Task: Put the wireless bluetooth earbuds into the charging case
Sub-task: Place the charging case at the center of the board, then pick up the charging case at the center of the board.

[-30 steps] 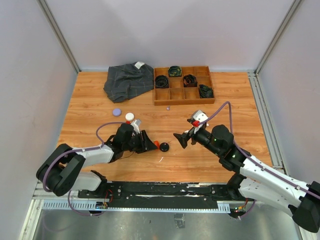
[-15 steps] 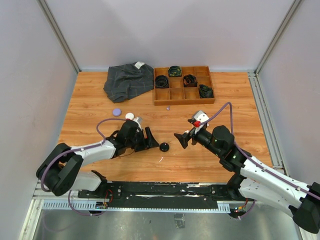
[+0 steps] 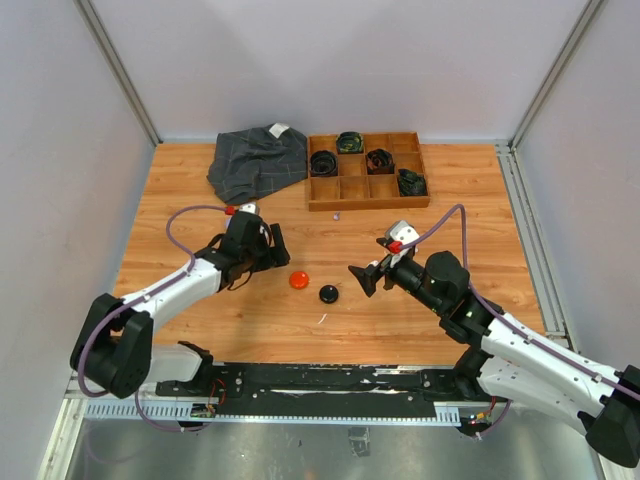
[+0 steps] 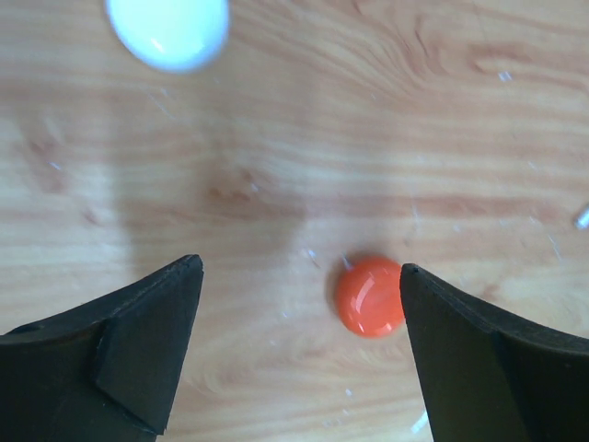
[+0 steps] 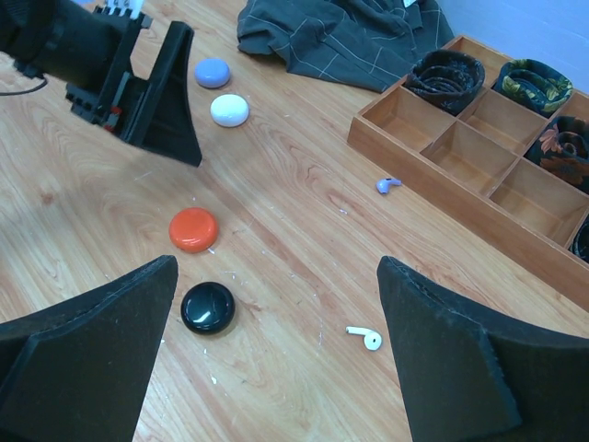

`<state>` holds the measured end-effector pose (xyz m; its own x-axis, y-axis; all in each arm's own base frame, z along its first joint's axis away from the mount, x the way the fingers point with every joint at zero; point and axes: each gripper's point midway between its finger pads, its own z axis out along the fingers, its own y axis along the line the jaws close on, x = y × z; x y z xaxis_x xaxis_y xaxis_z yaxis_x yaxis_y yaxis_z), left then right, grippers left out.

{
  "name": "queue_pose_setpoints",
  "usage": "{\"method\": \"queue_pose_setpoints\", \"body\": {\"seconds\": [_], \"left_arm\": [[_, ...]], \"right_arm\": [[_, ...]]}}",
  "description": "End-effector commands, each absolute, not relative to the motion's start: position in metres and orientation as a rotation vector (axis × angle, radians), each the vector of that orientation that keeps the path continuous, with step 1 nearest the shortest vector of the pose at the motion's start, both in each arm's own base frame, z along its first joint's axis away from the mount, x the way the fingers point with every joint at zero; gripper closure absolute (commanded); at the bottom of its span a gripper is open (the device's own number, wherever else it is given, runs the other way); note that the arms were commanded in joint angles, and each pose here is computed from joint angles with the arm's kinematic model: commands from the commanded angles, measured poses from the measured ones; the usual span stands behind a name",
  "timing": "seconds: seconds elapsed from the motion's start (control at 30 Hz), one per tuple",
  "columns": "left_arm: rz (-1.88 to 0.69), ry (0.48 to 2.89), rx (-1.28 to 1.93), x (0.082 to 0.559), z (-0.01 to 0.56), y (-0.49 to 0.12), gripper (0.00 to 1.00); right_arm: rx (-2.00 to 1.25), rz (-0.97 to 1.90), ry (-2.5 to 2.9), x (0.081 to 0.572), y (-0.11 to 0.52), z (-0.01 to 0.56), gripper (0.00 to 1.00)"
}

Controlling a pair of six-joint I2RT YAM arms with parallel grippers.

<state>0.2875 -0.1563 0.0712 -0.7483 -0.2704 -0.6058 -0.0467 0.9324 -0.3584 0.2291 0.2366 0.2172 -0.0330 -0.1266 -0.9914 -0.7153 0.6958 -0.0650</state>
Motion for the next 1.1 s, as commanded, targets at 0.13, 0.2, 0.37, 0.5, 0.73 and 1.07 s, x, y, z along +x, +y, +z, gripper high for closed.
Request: {"method": "queue_pose_setpoints", "body": {"seconds": [0.13,0.2,0.37,0.5,0.73,1.07], "left_arm": [[-0.126,2.321,-0.221,0.350,0.079,-0.111,0.08],[-0.085,2.308,-0.226,0.361,0.076,-0.106,0.09],[-0.022,2.311,-0.248,0.385,0.068,-0.098,0.11],[0.018,2.322,-0.257,0.402,0.058,-0.095,0.11],[0.061,2.374,-0.237,0.417,0.042,-0.096,0.13],[0.088,2.436,-0.201,0.412,0.023,-0.096,0.33]], "right_arm": [[-0.675,0.556,1.535,0.228,0.235,0.221,0.09],[-0.673,0.556,1.532,0.228,0.235,0.222,0.09],[-0.671,0.558,1.533,0.228,0.235,0.223,0.09],[-0.672,0.558,1.533,0.228,0.234,0.222,0.09],[-0.669,0.555,1.532,0.228,0.233,0.223,0.09],[-0.674,0.560,1.536,0.227,0.234,0.221,0.09]]}}
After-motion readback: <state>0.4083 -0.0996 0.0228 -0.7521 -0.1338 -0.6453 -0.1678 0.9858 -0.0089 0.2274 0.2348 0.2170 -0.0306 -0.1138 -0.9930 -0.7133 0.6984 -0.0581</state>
